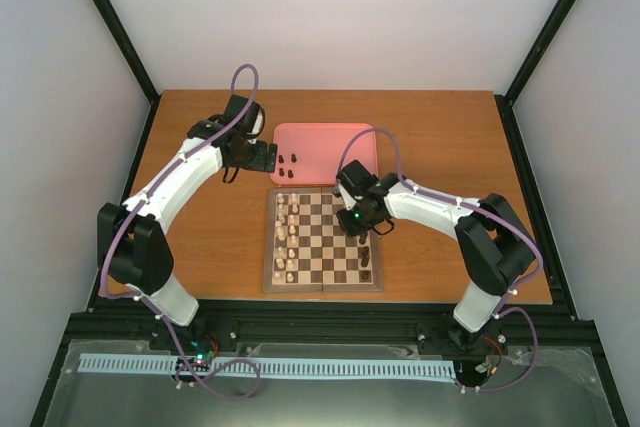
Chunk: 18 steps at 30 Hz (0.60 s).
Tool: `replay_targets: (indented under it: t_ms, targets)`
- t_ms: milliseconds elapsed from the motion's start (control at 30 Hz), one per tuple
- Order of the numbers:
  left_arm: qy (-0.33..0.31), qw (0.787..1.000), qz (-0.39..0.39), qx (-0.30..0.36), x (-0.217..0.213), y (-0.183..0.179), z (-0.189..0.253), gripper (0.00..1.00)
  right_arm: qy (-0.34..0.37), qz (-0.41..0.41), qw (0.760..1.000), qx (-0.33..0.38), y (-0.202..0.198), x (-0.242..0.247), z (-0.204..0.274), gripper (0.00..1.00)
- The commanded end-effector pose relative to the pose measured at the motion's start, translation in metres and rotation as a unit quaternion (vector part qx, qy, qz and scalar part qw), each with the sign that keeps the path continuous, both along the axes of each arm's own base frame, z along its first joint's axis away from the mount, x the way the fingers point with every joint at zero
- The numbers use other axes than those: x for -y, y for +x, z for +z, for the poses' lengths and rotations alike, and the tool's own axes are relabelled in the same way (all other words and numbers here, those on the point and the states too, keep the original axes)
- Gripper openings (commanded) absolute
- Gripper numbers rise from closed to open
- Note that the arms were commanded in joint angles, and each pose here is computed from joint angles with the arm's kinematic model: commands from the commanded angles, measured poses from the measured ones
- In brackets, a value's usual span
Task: Set up the chess pieces on the board
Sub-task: Place the chess piece on the chessboard.
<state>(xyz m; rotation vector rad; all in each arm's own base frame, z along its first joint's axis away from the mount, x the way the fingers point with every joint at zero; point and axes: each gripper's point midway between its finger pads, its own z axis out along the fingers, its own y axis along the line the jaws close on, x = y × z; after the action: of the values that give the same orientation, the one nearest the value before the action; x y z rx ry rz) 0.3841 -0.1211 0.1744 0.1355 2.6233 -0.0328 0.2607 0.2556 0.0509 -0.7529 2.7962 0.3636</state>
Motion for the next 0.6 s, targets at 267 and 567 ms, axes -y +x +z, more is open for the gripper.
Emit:
replay_targets:
  t_ms: [267,567]
  targets:
    - [0.0,1.0,-0.002,0.006,0.0039,0.0047,0.0038,1.0,-0.01,-0.002,1.0,0.009,0.004,-0.0004,-0.0053,0.09]
    - [0.0,1.0,-0.002,0.007,0.0041,0.0056,0.0049,1.0,0.002,0.011,1.0,0.01,0.0047,-0.0068,0.0005,0.14]
